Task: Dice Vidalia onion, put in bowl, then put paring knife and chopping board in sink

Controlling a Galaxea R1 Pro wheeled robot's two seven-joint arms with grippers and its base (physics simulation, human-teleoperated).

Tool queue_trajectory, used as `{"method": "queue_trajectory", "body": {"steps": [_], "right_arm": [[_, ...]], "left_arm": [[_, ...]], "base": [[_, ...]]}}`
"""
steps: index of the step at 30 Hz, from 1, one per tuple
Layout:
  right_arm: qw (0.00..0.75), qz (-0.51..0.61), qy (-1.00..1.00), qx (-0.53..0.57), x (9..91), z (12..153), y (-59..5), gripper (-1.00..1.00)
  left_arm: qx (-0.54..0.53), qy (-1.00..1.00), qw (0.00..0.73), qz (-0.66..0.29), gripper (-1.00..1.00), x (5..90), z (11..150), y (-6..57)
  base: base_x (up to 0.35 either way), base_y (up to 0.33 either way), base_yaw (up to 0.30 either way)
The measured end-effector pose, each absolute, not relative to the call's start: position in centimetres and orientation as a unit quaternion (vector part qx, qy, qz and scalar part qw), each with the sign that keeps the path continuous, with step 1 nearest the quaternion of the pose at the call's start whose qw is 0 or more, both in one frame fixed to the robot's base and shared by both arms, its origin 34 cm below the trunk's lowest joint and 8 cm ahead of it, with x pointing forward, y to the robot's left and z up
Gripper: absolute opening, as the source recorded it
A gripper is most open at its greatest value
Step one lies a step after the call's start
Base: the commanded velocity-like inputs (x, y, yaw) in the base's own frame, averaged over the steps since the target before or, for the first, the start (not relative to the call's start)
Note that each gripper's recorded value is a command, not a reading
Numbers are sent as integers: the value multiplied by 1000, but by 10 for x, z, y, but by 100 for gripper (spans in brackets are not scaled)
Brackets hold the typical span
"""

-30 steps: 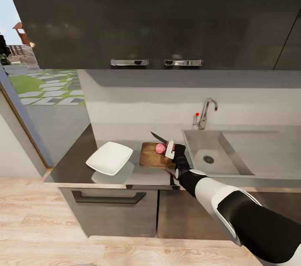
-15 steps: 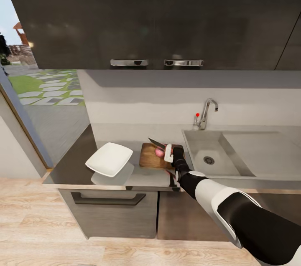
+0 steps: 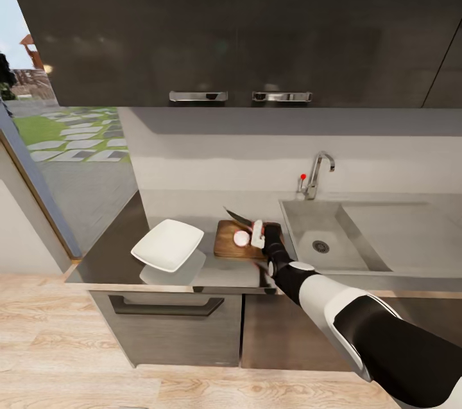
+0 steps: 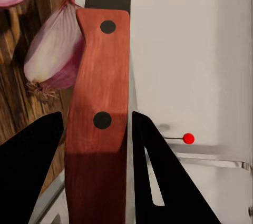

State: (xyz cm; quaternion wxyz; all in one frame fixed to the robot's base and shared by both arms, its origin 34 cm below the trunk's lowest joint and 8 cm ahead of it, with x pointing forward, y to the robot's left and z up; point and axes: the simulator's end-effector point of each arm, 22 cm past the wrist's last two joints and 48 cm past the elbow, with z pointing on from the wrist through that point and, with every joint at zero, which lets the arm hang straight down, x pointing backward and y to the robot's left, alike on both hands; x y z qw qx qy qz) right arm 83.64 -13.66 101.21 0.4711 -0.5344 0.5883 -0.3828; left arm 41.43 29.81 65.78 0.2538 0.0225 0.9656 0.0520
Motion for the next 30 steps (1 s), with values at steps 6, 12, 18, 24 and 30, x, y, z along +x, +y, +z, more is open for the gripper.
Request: {"method": "queue_trajectory", "body": {"steps": [6,12,18,24,30], "right_arm": [[509,-378,571,-522,847,1042,-117,-100],[555,-378,548,-499,859,1090,-95,-100],[558,-377,547,-497,860,1094,-92,-100],[547,-386,553,-496,860,1090,-99,-100],[542,-389,556,-496,860,1088,-102,-100]], "left_arm": [[23,966,254,52,100,414,658,298],[23,966,254,52,100,414,658,298],[22,965,254,52,100,414,658,298],[23,966,254,51,100,415,658,297],[23,966,254,51,100,414,658,297]], "base": [[0,0,0],[0,0,0],[-2,-38,0],[-54,-249,0],[-16,-305,0]]}}
